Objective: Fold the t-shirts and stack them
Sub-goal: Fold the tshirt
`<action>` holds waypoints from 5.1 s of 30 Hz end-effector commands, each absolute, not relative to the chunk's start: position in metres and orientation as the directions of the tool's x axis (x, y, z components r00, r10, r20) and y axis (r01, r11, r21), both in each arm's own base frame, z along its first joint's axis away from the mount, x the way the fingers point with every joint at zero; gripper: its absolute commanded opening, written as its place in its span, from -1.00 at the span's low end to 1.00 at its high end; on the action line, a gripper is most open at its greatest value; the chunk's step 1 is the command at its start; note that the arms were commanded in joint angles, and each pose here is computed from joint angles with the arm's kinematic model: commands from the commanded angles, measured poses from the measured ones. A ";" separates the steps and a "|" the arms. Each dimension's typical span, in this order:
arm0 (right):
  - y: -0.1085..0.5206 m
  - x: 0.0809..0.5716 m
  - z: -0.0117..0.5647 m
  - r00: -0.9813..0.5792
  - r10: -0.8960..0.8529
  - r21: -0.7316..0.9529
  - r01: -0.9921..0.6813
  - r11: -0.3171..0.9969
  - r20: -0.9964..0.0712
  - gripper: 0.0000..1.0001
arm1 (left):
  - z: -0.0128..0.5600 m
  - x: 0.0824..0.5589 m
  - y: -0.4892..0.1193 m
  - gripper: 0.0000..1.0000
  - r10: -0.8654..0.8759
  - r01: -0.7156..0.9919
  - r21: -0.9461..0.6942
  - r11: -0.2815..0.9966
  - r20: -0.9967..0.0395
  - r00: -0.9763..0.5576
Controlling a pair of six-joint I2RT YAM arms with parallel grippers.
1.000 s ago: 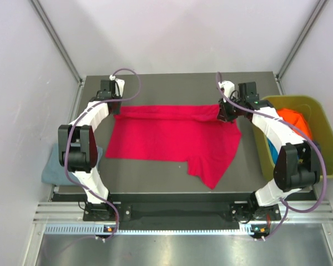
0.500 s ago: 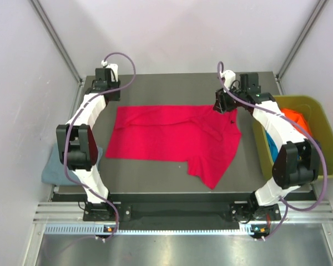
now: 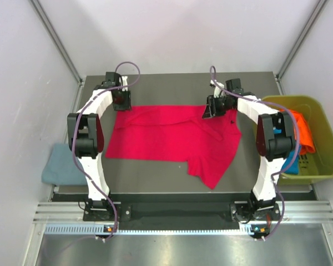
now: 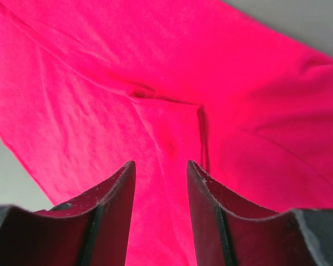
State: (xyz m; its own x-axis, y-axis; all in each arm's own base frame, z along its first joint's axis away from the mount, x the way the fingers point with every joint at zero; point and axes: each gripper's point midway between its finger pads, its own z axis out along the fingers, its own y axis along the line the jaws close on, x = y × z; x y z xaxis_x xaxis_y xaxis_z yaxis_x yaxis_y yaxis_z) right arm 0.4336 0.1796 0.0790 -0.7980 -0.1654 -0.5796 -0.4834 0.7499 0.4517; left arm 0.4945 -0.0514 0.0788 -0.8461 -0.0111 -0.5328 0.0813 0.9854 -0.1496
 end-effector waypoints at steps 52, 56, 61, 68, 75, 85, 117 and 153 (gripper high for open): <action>0.218 0.425 0.094 -0.776 -0.207 0.449 -0.536 0.715 -0.596 -1.00 | 0.080 0.463 -0.059 -0.24 -0.051 0.051 -0.211 0.976 -0.450 -0.892; 0.231 0.390 0.094 -0.781 -0.242 0.458 -0.554 0.695 -0.576 -1.00 | 0.080 0.469 -0.059 -0.25 -0.048 0.056 -0.209 0.976 -0.463 -0.885; 0.245 0.370 0.098 -0.755 -0.286 0.438 -0.597 0.672 -0.590 -0.87 | 0.084 0.472 -0.059 -0.25 -0.047 0.062 -0.209 0.976 -0.479 -0.877; 0.234 0.374 0.117 -0.736 -0.263 0.408 -0.594 0.693 -0.624 -0.32 | 0.091 0.473 -0.056 -0.24 -0.046 0.063 -0.201 0.978 -0.494 -0.869; 0.195 0.412 0.127 -0.739 -0.156 0.400 -0.514 0.758 -0.655 -0.31 | 0.089 0.480 -0.047 -0.24 -0.053 0.043 -0.176 0.984 -0.504 -0.862; 0.137 0.476 0.104 -0.782 0.034 0.460 -0.330 0.824 -0.622 -0.20 | 0.080 0.506 -0.002 -0.21 -0.008 -0.034 0.039 0.999 -0.534 -0.846; 0.061 0.521 0.089 -0.766 0.031 0.110 -0.052 0.993 -0.642 -0.09 | 0.021 0.559 0.023 -1.00 0.028 -0.048 0.141 0.989 -0.493 -0.870; 0.050 0.607 0.069 -0.671 -0.080 -0.024 -0.093 0.995 -0.738 -1.00 | 0.022 0.614 0.031 -1.00 -0.010 -0.068 0.072 0.995 -0.608 -0.794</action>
